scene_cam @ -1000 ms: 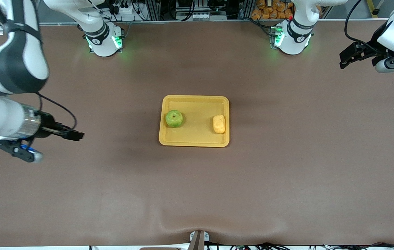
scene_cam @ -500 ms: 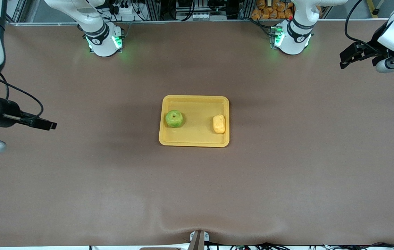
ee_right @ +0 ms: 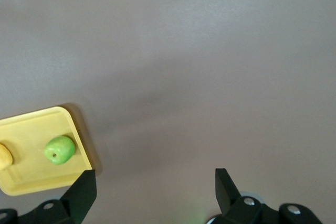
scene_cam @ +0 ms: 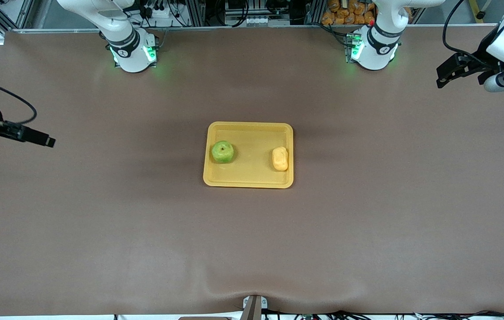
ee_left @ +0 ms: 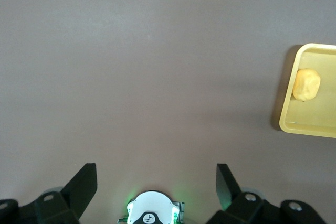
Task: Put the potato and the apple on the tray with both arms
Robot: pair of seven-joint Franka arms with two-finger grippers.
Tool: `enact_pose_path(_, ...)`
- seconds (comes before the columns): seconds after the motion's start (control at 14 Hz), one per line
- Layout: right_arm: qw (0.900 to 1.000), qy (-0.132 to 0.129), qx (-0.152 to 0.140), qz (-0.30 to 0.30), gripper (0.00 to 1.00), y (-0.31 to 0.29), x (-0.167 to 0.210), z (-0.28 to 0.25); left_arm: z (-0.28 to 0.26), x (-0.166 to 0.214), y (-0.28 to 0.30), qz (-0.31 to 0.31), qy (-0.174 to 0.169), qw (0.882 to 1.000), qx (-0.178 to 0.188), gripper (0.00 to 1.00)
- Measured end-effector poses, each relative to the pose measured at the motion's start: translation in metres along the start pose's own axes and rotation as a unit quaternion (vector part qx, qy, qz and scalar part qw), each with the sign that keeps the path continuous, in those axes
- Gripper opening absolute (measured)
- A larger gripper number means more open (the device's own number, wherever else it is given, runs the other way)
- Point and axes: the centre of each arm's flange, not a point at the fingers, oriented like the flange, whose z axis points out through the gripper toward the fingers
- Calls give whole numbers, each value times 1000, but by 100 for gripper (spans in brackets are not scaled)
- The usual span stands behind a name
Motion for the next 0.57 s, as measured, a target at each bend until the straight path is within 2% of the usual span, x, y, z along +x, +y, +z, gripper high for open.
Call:
enact_pose_path(0.43,999,12,2,-41,100,8,-28,-30,-1,0,0,0,1,1000,0,100)
enact_pose_path(0.57,998,16,-7,-53,100,13,-37,-35,-1,0,1,1,1,1000,0,100)
